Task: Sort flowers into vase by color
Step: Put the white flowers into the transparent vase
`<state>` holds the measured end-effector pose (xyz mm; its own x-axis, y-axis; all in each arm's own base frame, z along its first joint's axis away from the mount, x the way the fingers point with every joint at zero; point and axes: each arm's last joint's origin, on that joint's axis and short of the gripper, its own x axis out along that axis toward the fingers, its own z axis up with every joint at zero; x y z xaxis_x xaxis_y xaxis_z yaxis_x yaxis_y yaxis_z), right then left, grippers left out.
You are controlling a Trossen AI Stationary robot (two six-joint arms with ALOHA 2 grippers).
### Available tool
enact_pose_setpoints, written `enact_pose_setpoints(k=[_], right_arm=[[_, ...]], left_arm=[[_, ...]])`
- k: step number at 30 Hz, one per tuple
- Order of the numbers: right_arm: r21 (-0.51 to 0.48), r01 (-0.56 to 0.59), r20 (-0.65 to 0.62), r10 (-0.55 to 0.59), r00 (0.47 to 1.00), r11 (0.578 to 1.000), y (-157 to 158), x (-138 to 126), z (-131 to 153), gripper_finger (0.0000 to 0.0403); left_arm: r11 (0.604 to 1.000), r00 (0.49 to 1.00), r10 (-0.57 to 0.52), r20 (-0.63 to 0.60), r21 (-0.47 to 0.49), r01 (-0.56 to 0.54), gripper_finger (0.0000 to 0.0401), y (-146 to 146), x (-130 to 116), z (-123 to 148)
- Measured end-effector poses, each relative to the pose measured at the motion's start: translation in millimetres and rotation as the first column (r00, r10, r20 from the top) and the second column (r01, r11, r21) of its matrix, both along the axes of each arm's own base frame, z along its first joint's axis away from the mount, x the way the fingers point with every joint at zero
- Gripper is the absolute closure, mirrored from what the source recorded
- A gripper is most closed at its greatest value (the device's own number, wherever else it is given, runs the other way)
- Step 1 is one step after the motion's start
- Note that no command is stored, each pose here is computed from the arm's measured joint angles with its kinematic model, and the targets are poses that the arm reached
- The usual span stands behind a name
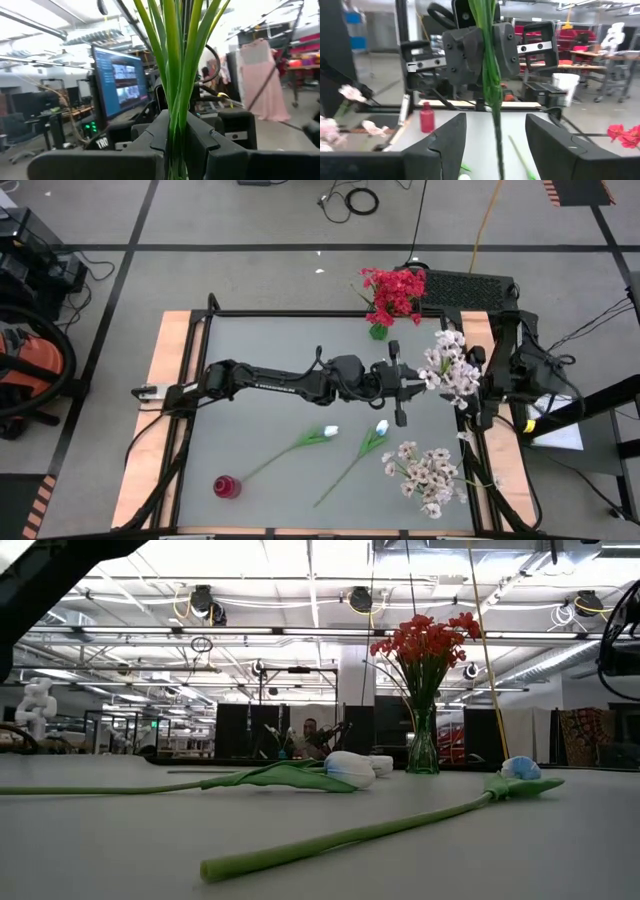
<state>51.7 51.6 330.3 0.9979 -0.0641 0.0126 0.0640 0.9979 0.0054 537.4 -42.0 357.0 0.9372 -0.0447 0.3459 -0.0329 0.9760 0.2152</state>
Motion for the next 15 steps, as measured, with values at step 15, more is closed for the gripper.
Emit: enact_pose_setpoints(k=[15], right_arm=[[-0.128, 0.039, -0.063, -0.047, 0.997, 0.991, 21, 31, -8, 0.0215]], left_arm=[[0.992, 0.992, -0.117, -0.043, 0.036, 0.118, 0.0363, -12, 7, -17]])
